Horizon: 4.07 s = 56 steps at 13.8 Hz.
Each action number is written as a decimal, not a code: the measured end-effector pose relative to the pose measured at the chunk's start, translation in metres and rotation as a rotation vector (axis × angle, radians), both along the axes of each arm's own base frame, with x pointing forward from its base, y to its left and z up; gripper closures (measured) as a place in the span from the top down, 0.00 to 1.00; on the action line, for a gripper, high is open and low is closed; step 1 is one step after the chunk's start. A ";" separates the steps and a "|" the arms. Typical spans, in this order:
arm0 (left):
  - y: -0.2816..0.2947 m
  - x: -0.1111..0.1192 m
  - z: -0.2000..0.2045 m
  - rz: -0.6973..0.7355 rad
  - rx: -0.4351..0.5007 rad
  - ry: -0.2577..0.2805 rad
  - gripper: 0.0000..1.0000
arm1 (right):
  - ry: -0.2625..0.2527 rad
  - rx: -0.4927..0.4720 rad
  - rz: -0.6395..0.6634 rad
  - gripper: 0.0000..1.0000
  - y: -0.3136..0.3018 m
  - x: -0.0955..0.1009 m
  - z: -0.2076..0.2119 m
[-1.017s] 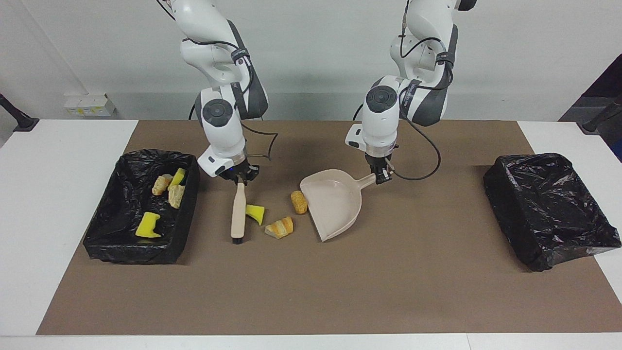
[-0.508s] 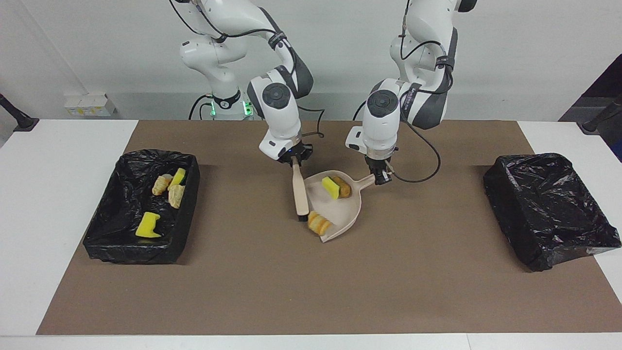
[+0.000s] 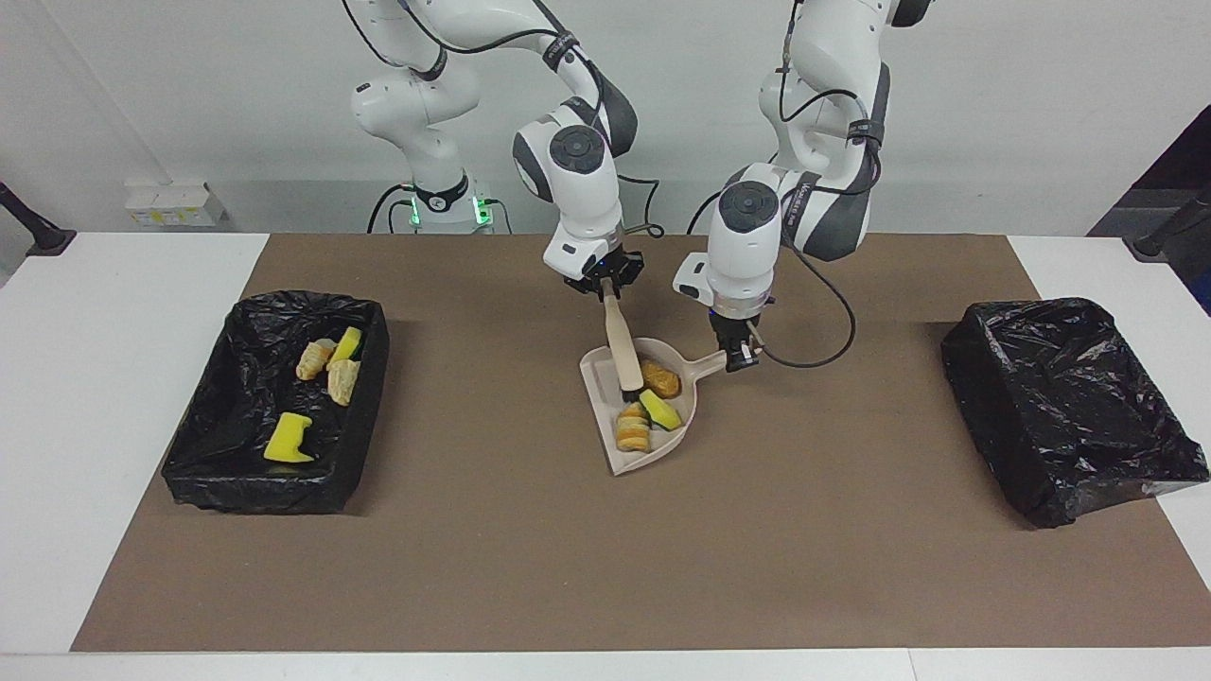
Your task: Sweep and dump trash in bin
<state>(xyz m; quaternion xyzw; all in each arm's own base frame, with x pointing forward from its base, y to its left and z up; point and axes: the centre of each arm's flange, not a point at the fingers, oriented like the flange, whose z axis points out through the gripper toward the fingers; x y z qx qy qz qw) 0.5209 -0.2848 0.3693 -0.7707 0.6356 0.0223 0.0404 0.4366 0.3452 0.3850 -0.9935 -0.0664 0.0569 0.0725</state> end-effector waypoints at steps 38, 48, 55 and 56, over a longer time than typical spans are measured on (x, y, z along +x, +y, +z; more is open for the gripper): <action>0.631 0.044 0.167 -0.287 0.164 0.014 0.32 | 0.000 -0.070 -0.218 0.29 0.135 -0.116 -0.040; 0.549 0.102 0.180 -0.190 0.771 0.179 0.32 | -0.010 -0.053 -0.232 0.74 0.134 -0.106 -0.032; 0.519 0.074 0.254 -0.097 0.912 0.129 0.32 | -0.091 0.000 -0.363 1.00 0.025 -0.012 0.072; 0.515 0.072 0.256 -0.094 0.890 0.116 0.32 | -0.102 -0.009 -0.384 1.00 0.004 -0.005 0.091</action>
